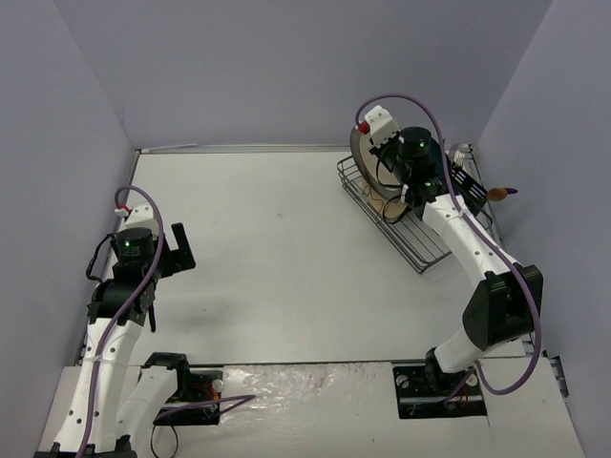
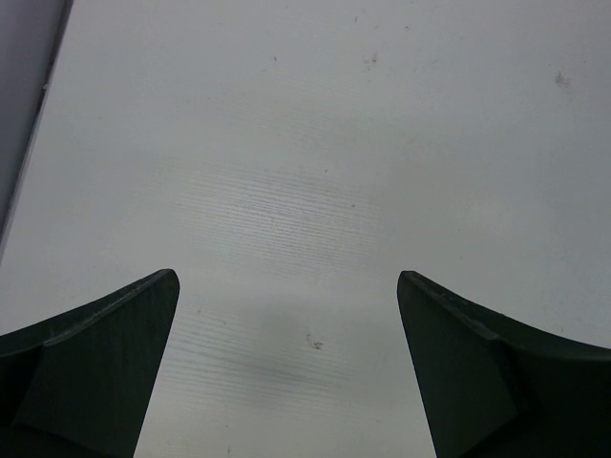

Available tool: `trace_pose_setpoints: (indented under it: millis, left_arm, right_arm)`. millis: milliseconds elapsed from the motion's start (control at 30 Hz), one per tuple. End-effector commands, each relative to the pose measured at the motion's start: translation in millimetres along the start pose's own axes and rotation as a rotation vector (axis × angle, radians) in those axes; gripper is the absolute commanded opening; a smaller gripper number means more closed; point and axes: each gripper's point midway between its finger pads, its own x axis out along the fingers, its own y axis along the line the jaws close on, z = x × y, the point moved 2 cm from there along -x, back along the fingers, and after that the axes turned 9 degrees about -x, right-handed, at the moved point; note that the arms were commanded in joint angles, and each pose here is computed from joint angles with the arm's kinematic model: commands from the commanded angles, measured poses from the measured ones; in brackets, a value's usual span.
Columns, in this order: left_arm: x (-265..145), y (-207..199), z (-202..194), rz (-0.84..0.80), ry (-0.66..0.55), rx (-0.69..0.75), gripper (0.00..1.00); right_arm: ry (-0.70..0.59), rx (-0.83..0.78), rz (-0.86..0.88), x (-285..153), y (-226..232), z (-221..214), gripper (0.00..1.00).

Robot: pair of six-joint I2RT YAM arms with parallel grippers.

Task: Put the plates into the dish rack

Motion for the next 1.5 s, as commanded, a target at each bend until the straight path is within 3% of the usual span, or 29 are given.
trace_pose_setpoints:
  millis: [0,900,967,1067,1200,1467]
  left_arm:
    - [-2.5,-3.3,16.7,-0.010,-0.056,0.005,0.97]
    - [-2.2,-4.3,16.1,-0.017,-0.053,0.010,0.97]
    - [-2.2,-4.5,16.4,-0.018,-0.053,0.011,0.97]
    - [-2.4,-4.6,16.8,-0.018,-0.054,0.011,0.97]
    - [-2.8,-4.7,17.5,-0.019,-0.056,0.010,0.97]
    - [-6.6,-5.4,18.3,-0.029,-0.068,0.008,0.97]
  right_arm:
    - [-0.245,0.018,-0.274,-31.7,-88.1,69.0,0.00]
    - [-0.103,0.159,-0.027,25.4,7.5,-17.2,0.02]
    - [-0.087,0.187,-0.010,25.8,13.6,-22.2,0.12]
    - [-0.084,0.220,-0.004,20.0,14.1,-20.8,0.38]
    - [-0.113,0.258,-0.020,6.6,5.5,-9.8,0.59]
    - [-0.177,0.335,-0.096,-43.3,-39.7,31.1,0.88]
